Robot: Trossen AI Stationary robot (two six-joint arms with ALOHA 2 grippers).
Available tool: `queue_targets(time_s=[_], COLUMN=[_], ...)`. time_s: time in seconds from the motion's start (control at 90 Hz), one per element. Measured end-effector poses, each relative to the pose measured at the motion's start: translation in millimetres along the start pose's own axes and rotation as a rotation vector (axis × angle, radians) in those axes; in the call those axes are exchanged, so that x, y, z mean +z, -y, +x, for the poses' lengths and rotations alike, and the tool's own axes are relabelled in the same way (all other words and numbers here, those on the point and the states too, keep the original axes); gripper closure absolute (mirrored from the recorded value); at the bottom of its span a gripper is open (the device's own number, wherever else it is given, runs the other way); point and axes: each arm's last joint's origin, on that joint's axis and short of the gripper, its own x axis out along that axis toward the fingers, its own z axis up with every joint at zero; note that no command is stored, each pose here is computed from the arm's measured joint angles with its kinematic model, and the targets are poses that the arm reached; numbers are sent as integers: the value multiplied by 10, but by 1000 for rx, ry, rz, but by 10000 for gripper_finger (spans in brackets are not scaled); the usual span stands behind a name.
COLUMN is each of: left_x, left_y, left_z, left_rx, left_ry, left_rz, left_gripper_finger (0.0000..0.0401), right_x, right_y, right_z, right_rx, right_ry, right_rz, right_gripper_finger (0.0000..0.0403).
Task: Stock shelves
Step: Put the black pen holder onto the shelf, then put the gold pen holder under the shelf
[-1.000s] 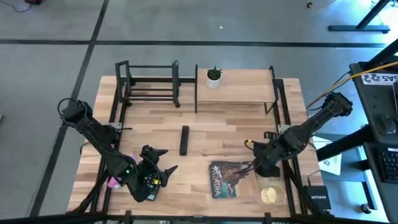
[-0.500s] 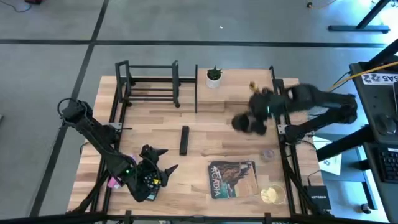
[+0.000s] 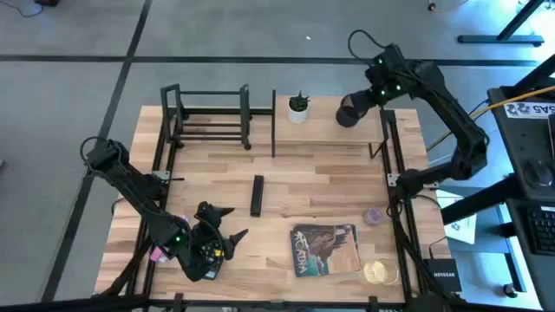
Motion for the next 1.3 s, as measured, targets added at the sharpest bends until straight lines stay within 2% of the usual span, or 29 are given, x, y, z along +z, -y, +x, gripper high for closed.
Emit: queue_targets(time_s=[0.156, 0.389, 0.778, 0.878, 1.167, 1.3], left_x=[0, 1, 0, 0, 0, 1], left_y=[0, 0, -2, -2, -2, -2], left_z=[0, 0, 0, 0, 0, 0], left_rx=[0, 0, 0, 0, 0, 0], left_ry=[0, 0, 0, 0, 0, 0], left_rz=[0, 0, -4, -5, -7, -8], left_gripper_finger=[1, 1, 1, 1, 1, 1], right_x=[122, 168, 204, 202, 188, 177], right_y=[223, 494, 538, 537, 535, 529], right_z=[161, 145, 128, 128, 128, 127], right_rx=[27, -14, -7, -6, 2, 15], right_ry=[-55, -30, 14, 11, -3, -16], right_rz=[91, 181, 243, 241, 214, 189], right_gripper_finger=[402, 402, 398, 378, 284, 259])
